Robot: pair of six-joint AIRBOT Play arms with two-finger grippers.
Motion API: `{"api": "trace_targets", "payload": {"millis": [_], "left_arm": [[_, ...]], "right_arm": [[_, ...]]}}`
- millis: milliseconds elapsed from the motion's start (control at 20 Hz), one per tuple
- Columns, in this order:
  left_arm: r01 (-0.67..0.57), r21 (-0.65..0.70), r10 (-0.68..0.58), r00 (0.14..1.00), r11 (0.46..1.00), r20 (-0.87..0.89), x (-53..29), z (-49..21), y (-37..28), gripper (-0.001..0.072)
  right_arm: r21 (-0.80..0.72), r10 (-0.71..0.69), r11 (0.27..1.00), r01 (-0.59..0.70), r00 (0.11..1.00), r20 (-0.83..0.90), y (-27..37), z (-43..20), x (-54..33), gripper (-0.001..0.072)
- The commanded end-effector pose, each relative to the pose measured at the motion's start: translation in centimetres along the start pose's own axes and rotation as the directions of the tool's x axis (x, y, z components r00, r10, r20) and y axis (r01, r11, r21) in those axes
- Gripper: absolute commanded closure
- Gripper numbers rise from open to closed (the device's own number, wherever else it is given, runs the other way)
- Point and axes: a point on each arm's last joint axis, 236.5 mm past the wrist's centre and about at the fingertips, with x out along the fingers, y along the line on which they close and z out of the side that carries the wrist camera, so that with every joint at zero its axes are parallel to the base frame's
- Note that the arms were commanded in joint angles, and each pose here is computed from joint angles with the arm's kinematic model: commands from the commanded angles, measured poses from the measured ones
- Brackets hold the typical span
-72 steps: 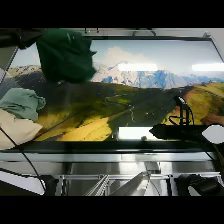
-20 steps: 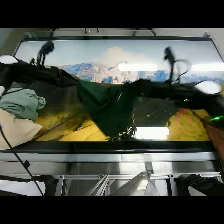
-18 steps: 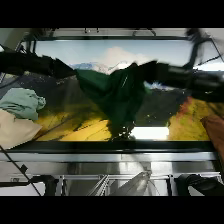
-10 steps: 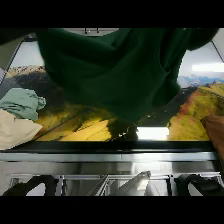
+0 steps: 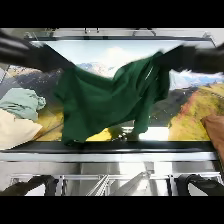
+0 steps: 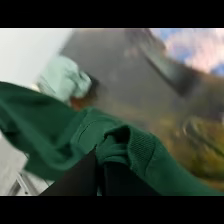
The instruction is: Fold the shirts.
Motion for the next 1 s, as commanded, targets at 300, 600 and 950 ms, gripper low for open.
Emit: {"api": "trace_targets", "payload": {"millis": [300,600,950], "left_arm": [[0.072,-0.572,-0.228,0.952,0.817,-0.205,3.6,-11.6,15.0,0.037],[0.026,-0.725,-0.19,0.971,0.689,-0.145,1.8,-19.6,13.8,0.0362],[-0.229,-0.784,0.014,0.962,0.577,-0.271,3.8,-28.3,17.0,0.0361]], "right_arm": [[0.25,-0.136,0.934,0.257,0.899,-0.416,-17.0,-11.7,3.3,0.0252],[0.301,-0.033,0.919,0.254,0.812,-0.582,-14.1,-22.0,5.7,0.025],[0.32,-0.114,0.902,0.291,0.874,-0.473,-14.7,-24.4,13.3,0.0251]]}}
